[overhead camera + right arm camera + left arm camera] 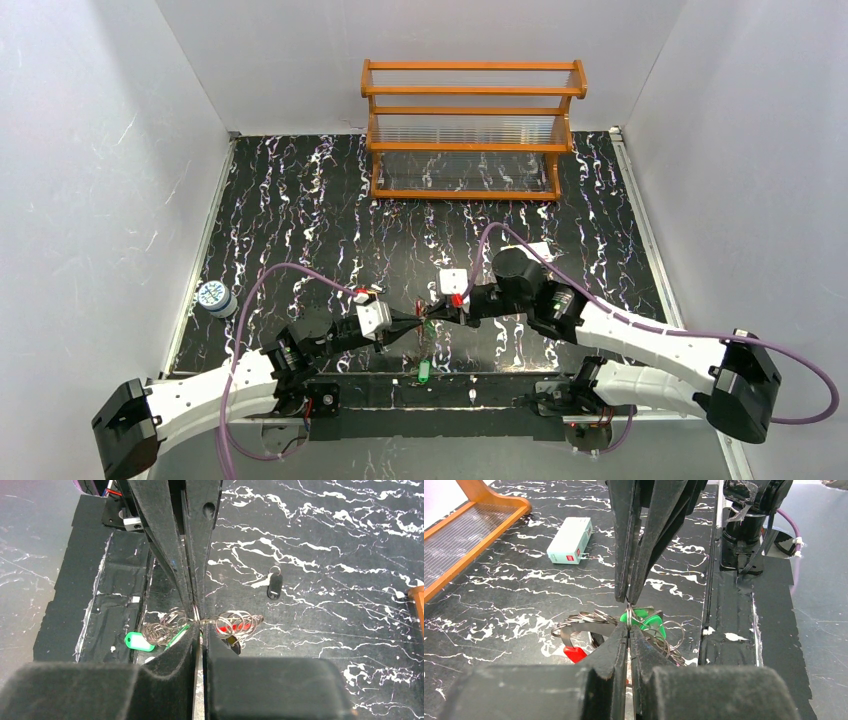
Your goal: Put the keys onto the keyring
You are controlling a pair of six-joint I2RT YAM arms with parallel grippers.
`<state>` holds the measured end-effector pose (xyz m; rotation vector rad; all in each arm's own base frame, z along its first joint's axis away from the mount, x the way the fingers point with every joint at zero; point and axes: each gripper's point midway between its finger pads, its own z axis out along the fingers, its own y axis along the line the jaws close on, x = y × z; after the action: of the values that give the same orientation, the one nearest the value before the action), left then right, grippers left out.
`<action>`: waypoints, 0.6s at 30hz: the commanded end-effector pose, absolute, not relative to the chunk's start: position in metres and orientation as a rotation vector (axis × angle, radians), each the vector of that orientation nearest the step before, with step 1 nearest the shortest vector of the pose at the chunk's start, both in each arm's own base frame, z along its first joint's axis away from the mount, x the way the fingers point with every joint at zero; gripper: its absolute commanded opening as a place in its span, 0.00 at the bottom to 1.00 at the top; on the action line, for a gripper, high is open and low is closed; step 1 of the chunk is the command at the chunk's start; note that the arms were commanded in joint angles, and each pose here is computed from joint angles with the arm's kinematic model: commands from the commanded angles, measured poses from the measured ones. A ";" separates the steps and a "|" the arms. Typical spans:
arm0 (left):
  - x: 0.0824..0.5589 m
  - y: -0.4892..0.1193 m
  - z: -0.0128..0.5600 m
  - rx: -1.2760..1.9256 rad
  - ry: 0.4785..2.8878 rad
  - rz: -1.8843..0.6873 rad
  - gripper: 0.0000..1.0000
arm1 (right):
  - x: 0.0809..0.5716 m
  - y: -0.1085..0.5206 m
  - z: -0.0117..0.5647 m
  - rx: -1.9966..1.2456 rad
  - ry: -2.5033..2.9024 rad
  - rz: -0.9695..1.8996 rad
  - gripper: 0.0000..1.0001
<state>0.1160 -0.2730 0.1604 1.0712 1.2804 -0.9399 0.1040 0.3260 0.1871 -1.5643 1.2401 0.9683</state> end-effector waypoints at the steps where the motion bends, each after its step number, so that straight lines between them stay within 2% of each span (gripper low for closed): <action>1: 0.113 -0.276 0.178 1.050 1.204 -0.965 0.00 | 0.113 0.324 0.176 -1.560 1.290 0.914 0.11; 5: 0.113 -0.276 0.180 1.049 1.198 -0.965 0.00 | 0.115 0.323 0.169 -1.563 1.325 0.903 0.01; 13: 0.114 -0.276 0.182 1.044 1.193 -0.963 0.00 | 0.116 0.320 0.156 -1.582 1.366 0.891 0.01; 14: 0.114 -0.276 0.182 1.043 1.193 -0.962 0.00 | 0.116 0.320 0.155 -1.587 1.375 0.887 0.02; 18: 0.114 -0.276 0.182 1.044 1.193 -0.961 0.00 | 0.113 0.321 0.156 -1.609 1.360 0.897 0.19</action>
<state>0.1162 -0.2721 0.1545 1.0766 1.2976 -0.9352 0.1117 0.3233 0.1617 -1.5866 1.3462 0.9201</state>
